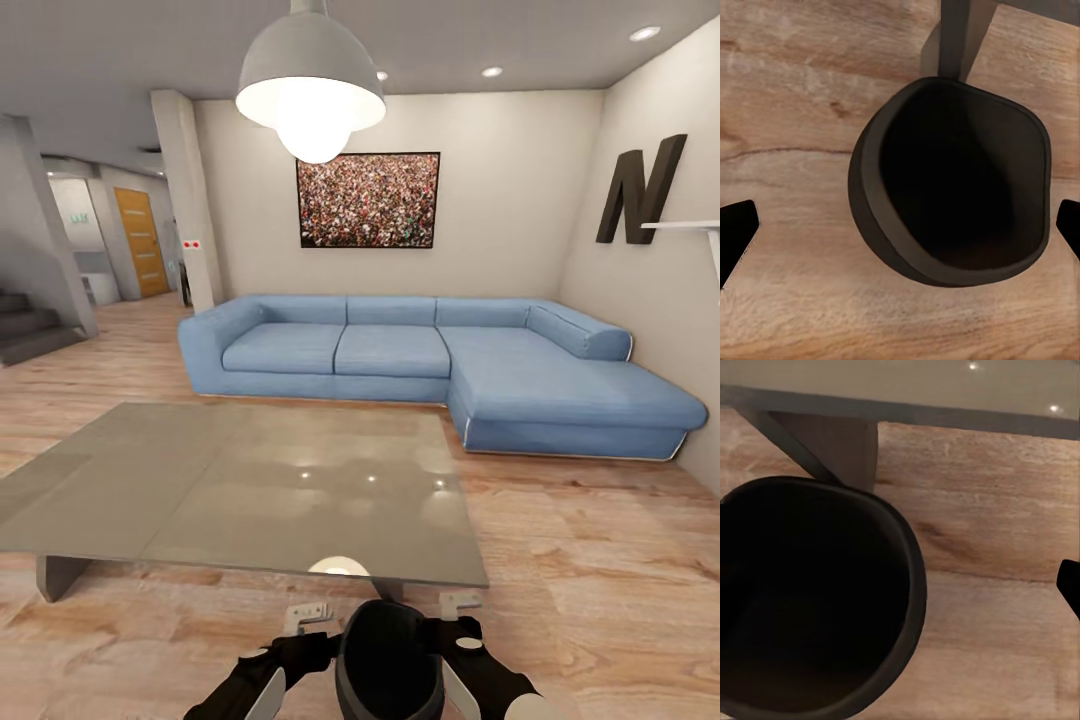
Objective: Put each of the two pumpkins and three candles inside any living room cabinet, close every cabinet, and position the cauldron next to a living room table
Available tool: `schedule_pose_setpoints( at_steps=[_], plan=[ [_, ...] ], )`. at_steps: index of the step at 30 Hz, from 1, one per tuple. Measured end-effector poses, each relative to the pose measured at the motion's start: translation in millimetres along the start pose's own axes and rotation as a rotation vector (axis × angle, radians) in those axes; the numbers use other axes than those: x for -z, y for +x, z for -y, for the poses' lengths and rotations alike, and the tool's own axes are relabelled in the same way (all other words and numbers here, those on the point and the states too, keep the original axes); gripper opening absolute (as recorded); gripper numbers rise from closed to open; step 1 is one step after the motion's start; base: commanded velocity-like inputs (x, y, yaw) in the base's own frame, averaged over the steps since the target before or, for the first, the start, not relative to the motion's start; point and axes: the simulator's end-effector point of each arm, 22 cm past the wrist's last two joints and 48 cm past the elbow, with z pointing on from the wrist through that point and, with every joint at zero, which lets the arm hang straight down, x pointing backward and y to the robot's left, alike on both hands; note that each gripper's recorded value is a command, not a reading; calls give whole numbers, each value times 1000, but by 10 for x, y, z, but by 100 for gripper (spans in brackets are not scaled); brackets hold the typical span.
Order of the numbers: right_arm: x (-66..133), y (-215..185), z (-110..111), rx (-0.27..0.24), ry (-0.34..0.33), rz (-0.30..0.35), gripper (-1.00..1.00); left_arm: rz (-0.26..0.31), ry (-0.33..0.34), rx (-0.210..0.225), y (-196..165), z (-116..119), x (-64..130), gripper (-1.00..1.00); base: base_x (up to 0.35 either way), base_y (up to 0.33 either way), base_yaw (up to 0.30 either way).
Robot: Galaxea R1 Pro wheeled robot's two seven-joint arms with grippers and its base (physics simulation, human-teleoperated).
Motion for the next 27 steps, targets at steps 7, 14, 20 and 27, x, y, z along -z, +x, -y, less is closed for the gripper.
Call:
schedule_pose_setpoints(
  at_steps=[7, 14, 20, 27],
  plan=[
    [0, 2, 4, 0, 1, -2, 100, 0, 1, 1, 1, 8, 0, 100, 0, 0, 284],
    [-1, 9, 6, 1, 2, -3, 100, 0, 1, 0, 0, 7, 0, 100, 0, 0, 290],
    [-1, 10, 6, 1, 2, -4, 100, 0, 0, 1, 1, 6, 0, 100, 0, 0, 291],
    [-1, 13, 6, 1, 2, -6, 100, 2, 0, 0, -2, 3, 0, 100, 0, 0, 291]
  ],
)
